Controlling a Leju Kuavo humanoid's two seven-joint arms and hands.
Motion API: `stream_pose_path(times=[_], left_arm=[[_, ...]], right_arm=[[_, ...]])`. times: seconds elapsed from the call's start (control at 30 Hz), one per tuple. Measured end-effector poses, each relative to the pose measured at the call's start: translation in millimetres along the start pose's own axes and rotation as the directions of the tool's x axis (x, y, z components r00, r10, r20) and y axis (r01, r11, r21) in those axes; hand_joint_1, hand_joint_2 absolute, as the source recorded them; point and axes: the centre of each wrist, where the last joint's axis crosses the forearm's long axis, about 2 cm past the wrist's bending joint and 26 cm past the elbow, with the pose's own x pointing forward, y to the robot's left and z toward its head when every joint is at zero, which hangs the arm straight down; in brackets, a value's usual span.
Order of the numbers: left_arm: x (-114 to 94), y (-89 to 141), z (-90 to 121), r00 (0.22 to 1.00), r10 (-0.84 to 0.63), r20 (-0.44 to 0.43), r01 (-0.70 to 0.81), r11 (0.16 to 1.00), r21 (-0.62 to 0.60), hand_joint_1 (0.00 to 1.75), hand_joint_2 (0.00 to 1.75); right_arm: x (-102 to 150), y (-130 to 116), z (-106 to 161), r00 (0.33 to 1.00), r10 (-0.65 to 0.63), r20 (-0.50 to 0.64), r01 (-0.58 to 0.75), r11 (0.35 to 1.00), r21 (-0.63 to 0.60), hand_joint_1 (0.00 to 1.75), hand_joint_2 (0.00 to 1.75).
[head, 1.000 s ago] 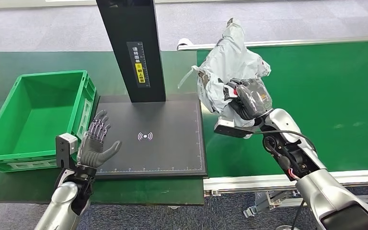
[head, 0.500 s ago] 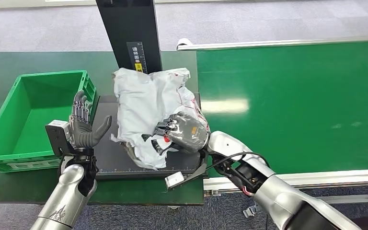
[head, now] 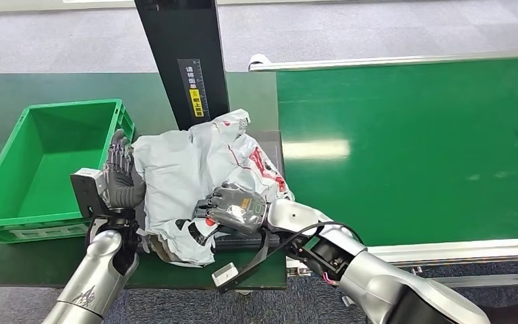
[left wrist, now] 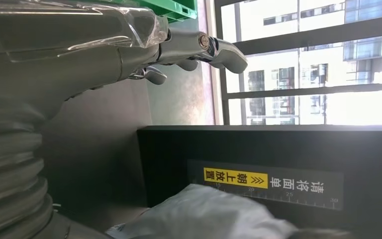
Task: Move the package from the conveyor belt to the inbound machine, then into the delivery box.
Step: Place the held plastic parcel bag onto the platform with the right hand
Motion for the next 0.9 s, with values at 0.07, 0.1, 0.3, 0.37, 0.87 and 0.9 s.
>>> stream_pose_path(times=[0.07,0.1,0.3,0.37,0.87,0.9], left_arm=[[-0.6,0.7,0.5,1.0,0.0,-0.002,0.0,1.0,0.005,0.0,1.75],[-0.8,1.3,0.9,1.0,-0.004,-0.001,0.004,1.0,0.009,0.0,1.75],[-3.0,5.8,7.3,0.999,-0.048,0.003,0.048,0.998,0.039,0.0,1.75],[-2.7,6.5,9.0,0.998,-0.061,0.007,0.06,0.997,0.047,0.0,1.75],[1.3,8.8,17.8,0.997,-0.077,0.015,0.076,0.995,0.068,0.0,1.75],[1.5,9.4,19.2,0.997,-0.08,0.018,0.078,0.994,0.074,0.0,1.75]], right_arm=[[-1.2,2.7,0.1,0.999,-0.033,-0.034,0.036,0.996,0.083,1.75,1.75],[-2.3,4.0,0.5,0.997,-0.051,-0.057,0.059,0.989,0.134,1.75,1.75],[-9.5,8.8,5.6,0.981,-0.099,-0.169,0.15,0.933,0.327,1.75,1.75],[-11.9,8.3,6.3,0.975,-0.103,-0.198,0.171,0.914,0.367,1.75,1.75],[-30.8,-5.1,10.3,0.954,-0.065,-0.294,0.202,0.863,0.463,0.0,1.75],[-31.7,-5.5,11.7,0.957,-0.054,-0.287,0.18,0.881,0.437,0.0,1.75]])
